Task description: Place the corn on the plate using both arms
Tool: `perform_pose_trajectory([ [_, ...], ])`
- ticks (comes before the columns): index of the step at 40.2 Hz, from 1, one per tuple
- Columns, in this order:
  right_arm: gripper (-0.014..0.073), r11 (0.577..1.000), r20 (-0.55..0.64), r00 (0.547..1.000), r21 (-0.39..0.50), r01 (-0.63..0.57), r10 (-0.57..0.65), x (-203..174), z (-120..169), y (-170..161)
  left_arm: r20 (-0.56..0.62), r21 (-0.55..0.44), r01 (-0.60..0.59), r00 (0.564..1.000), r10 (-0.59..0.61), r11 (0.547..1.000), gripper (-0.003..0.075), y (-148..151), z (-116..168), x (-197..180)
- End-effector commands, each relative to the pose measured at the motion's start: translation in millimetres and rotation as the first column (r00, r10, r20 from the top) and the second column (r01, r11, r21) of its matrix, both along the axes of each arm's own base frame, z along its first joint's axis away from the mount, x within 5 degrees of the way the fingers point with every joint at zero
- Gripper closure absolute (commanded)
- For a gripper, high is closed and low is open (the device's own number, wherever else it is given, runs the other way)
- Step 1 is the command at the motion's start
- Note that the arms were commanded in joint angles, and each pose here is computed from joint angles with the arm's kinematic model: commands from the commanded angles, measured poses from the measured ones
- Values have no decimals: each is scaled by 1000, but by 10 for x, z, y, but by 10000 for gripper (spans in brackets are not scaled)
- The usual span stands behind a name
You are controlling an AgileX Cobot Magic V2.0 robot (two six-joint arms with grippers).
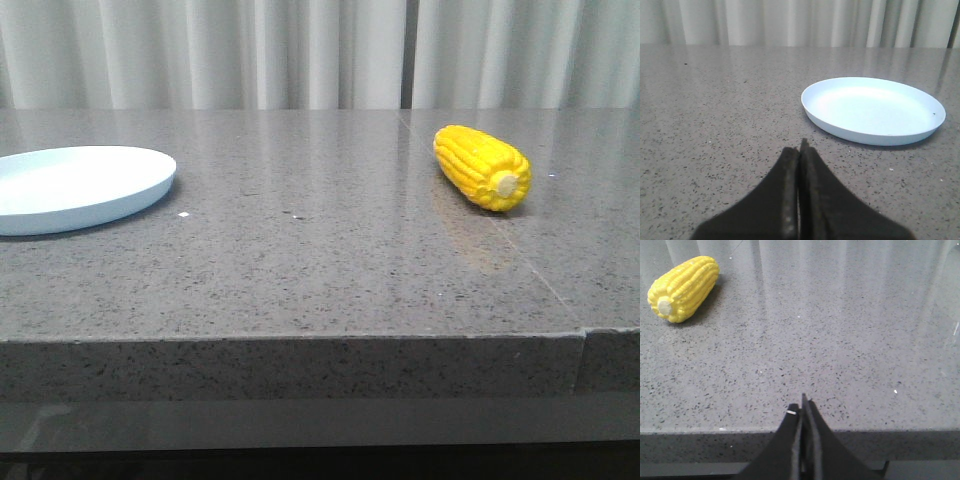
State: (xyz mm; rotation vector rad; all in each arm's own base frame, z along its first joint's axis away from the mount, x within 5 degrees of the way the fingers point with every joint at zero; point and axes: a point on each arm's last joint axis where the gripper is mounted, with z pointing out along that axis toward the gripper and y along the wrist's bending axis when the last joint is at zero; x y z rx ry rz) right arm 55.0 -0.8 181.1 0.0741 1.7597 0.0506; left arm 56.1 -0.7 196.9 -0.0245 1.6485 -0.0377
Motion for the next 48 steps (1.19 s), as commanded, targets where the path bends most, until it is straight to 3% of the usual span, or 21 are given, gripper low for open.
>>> perform_pose_trajectory([
  [1,685,1000,113,994,-12,1,0,-2,137,0,107,-5,-2,994,3,1000,741,2,84,-11],
  [25,685,1000,113,994,-12,1,0,-2,137,0,109,-5,-2,994,3,1000,741,2,86,-11],
  [31,685,1000,176,984,-11,-1,3,0,200,3,179,-6,-4,984,5,1000,741,4,150,-15],
  [38,685,1000,276,961,-8,-2,4,-50,493,4,346,-8,-6,938,8,1000,740,8,436,-73],
  [42,685,1000,324,946,-8,1,1,-134,778,2,421,2,-8,907,6,1000,740,6,761,-171],
  [48,685,1000,333,943,-5,8,-6,-290,1260,-5,422,115,-52,907,-1,992,741,9,1253,-279],
])
